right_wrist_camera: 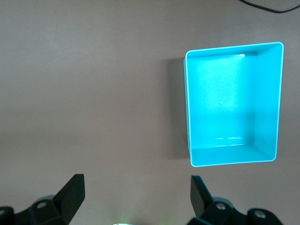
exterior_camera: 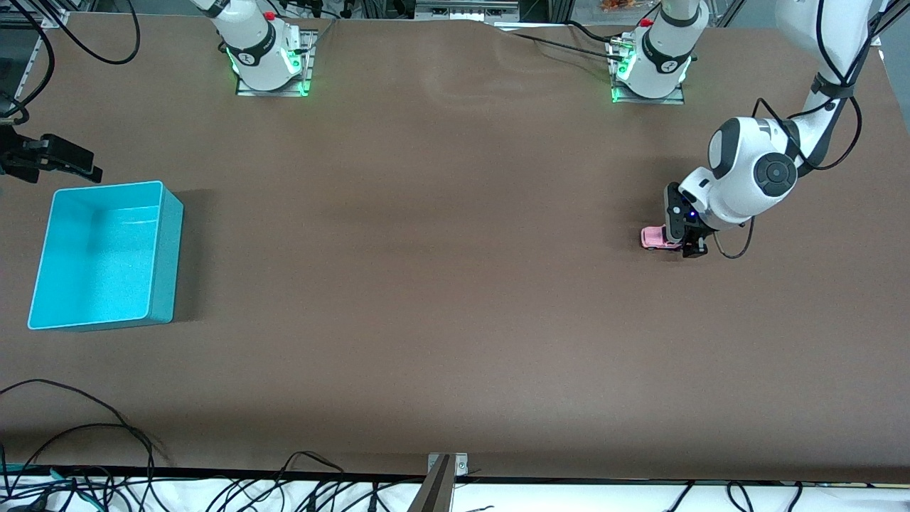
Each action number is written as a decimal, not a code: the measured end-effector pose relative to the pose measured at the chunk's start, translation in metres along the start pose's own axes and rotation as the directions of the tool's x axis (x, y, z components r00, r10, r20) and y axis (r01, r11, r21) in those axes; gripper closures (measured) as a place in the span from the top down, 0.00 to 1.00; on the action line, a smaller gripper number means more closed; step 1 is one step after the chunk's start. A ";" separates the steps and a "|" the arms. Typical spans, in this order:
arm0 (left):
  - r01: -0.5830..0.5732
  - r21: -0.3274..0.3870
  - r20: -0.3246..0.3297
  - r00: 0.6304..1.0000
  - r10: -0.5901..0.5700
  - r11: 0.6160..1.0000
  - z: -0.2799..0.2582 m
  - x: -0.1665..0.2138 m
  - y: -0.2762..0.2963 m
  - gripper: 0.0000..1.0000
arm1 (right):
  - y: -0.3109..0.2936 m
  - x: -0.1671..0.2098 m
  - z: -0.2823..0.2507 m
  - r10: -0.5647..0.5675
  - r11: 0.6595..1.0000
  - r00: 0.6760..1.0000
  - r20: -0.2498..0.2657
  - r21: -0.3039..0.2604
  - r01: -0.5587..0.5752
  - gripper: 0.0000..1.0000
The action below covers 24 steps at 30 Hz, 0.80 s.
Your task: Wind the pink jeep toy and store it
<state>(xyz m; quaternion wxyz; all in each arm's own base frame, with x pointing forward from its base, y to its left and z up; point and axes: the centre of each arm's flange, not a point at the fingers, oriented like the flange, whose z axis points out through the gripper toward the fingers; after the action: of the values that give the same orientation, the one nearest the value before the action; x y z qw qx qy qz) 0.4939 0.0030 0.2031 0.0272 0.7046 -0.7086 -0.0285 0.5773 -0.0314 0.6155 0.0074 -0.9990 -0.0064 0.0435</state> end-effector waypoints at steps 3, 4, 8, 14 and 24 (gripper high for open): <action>0.000 0.004 0.000 1.000 0.000 1.000 0.000 0.000 0.000 0.59 | 0.000 -0.002 -0.001 -0.002 1.000 1.000 0.005 0.001 0.002 1.00; 0.000 0.006 0.000 1.000 0.000 1.000 -0.001 0.000 -0.001 0.56 | 0.000 -0.002 -0.001 -0.002 1.000 1.000 0.006 0.001 0.002 1.00; -0.001 0.011 0.000 1.000 0.001 1.000 -0.002 0.000 -0.001 0.48 | 0.000 -0.002 -0.001 -0.002 1.000 1.000 0.007 0.001 0.002 1.00; 0.000 0.027 -0.001 1.000 0.000 1.000 -0.004 -0.001 -0.004 0.48 | -0.006 -0.002 -0.001 -0.014 1.000 1.000 0.007 0.003 0.014 1.00; 0.041 0.053 -0.002 0.999 -0.041 0.998 -0.013 -0.001 -0.013 0.48 | -0.020 -0.001 -0.001 -0.023 1.000 1.000 0.008 0.002 0.023 1.00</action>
<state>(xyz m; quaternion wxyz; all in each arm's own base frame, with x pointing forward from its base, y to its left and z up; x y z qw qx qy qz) 0.5080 0.0034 0.2155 0.0085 0.7194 -0.6945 -0.0098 0.5756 -0.0117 0.6167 0.0089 -0.9987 -0.0177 0.0476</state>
